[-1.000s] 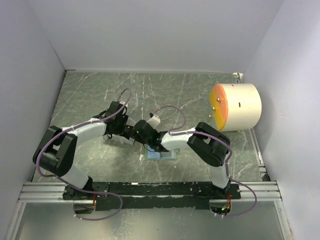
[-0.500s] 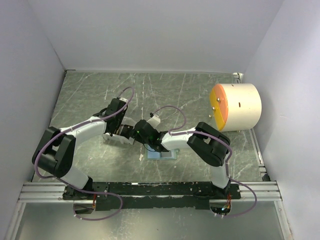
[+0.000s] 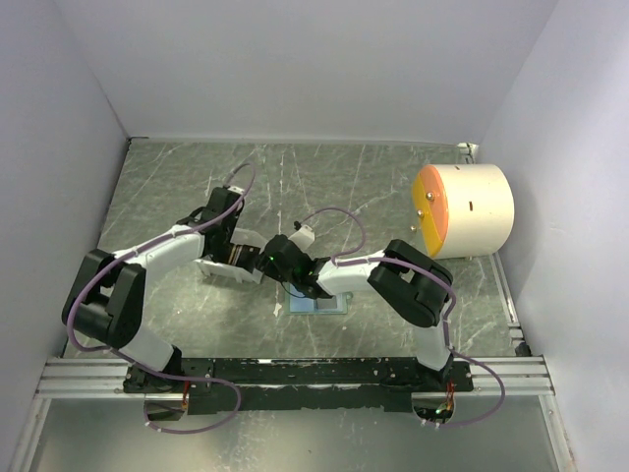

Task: Put the credit cards into the card holder
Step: Pick up the credit card from the storage box.

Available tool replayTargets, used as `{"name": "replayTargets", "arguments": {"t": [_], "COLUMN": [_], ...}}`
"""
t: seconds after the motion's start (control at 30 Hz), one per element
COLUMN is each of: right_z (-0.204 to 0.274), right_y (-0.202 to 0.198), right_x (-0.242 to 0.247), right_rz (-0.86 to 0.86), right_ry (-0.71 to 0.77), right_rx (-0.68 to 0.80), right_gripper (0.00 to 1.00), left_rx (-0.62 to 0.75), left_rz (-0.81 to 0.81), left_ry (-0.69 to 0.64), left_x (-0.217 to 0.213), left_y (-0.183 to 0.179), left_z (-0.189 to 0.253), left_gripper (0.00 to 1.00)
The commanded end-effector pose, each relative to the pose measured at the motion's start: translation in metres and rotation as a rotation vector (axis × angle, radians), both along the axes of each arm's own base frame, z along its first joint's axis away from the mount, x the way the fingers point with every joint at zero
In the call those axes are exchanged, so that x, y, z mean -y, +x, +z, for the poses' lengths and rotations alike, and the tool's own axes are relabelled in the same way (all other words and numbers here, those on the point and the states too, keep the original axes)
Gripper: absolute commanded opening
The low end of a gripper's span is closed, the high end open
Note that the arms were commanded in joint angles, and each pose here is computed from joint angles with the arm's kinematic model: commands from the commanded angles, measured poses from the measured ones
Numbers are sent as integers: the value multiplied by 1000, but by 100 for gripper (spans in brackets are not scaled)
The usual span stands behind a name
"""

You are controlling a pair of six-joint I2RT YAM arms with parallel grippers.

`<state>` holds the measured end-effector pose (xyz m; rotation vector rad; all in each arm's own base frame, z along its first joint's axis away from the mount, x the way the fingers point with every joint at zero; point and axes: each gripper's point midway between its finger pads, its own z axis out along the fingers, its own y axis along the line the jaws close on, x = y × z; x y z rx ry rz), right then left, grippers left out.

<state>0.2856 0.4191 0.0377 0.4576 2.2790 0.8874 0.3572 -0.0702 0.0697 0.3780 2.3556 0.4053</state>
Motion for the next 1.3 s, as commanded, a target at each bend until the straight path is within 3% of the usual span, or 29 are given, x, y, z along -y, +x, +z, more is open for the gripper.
{"name": "replayTargets", "arguments": {"t": [0.0,0.27,0.43,0.97,1.07,1.1,1.2,1.27], "right_z": [-13,-16,-17,-20,-21,-20,-16,-9], "right_y": [-1,-2,-2,-8,-12,-13,-17,-19], "right_x": [8,8,8,37,39,38,32,28], "right_rz": [-7,-2,-1,-58,-53,-46,-16,3], "right_ry": [-47,-53,-52,-102,-95,-93,-70,-63], "right_rx": [-13,-20,-16,-23,-26,-27,-21,-7], "right_gripper": [36,35,26,23,23,23,23,23], "left_rx": [2,45,30,17,8,5,6,-9], "left_rz": [64,121,102,88,44,9,-69,-111], "left_ry": [36,121,126,226,188,150,78,54], "left_x": [-24,-40,-40,-55,-45,-36,-19,-12], "left_y": [4,10,8,9,15,16,18,18], "left_z": [10,26,21,27,23,20,16,14], "left_gripper": [46,60,36,41,44,43,28,26]}}
